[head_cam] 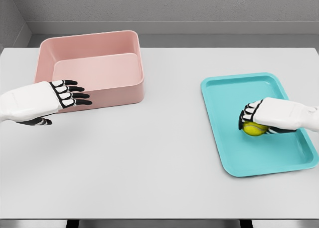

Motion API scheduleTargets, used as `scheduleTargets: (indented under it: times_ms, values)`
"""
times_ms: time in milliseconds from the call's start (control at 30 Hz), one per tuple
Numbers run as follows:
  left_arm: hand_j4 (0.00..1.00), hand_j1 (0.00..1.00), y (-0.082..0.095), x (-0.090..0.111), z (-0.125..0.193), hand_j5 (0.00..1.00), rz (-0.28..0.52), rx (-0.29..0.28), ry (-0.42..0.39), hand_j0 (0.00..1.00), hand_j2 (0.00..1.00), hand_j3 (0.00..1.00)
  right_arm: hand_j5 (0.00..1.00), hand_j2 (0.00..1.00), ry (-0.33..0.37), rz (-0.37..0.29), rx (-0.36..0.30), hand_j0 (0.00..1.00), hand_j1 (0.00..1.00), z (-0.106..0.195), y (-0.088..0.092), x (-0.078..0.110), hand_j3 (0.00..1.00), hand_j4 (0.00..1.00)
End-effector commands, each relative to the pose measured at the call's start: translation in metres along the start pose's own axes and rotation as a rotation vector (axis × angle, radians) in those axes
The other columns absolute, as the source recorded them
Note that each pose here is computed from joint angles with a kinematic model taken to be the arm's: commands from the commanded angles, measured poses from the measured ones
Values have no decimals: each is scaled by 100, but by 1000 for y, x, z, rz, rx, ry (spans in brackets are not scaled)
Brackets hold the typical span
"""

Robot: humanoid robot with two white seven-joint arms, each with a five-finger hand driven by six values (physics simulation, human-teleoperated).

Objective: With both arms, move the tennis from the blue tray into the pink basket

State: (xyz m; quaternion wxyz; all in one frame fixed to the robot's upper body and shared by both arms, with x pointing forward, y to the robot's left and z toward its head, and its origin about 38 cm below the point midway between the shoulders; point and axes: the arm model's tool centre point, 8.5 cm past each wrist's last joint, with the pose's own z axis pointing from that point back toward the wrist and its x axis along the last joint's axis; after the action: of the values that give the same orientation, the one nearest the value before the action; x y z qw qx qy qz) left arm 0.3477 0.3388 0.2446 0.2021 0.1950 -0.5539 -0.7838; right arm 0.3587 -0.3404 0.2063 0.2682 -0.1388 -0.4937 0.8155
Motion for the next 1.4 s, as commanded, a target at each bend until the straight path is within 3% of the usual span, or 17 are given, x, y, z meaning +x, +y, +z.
scheduleTargets:
  times_ms: [0, 333, 667, 800, 833, 1000, 1100, 1367]
  values:
    - [100, 100, 1, 0, 0, 100, 2, 3, 0, 100, 100, 100, 37, 37, -28, 18, -39, 37, 37, -5, -12, 9, 37, 37]
    - [100, 100, 0, 0, 0, 100, 5, 3, -1, 100, 100, 100, 35, 35, -117, 11, -164, 35, 35, -45, -33, 28, 35, 35]
    - [100, 100, 2, 2, -1, 100, 2, 6, -7, 100, 100, 100, 35, 35, -228, 2, -223, 35, 35, -95, -49, 59, 35, 35]
    - [100, 100, 1, 3, 0, 100, 2, 4, -8, 100, 100, 100, 35, 35, -242, 24, -240, 35, 35, -115, -53, 70, 35, 35]
    - [100, 100, 1, 2, 0, 100, 2, 4, -7, 100, 100, 100, 35, 35, -264, 30, -215, 35, 35, -129, -48, 79, 35, 35]
    - [100, 100, 2, 2, 1, 100, -1, 1, -5, 100, 100, 100, 35, 35, -278, 15, -184, 35, 35, -168, -46, 85, 35, 35]
    - [100, 100, 2, 2, 1, 100, 0, 0, -6, 100, 100, 100, 35, 35, -306, 26, -168, 35, 35, -178, -43, 97, 35, 35]
    - [100, 100, 1, 2, 1, 100, 1, 0, -7, 100, 100, 100, 35, 35, -288, 25, -130, 35, 35, -198, -39, 93, 35, 35]
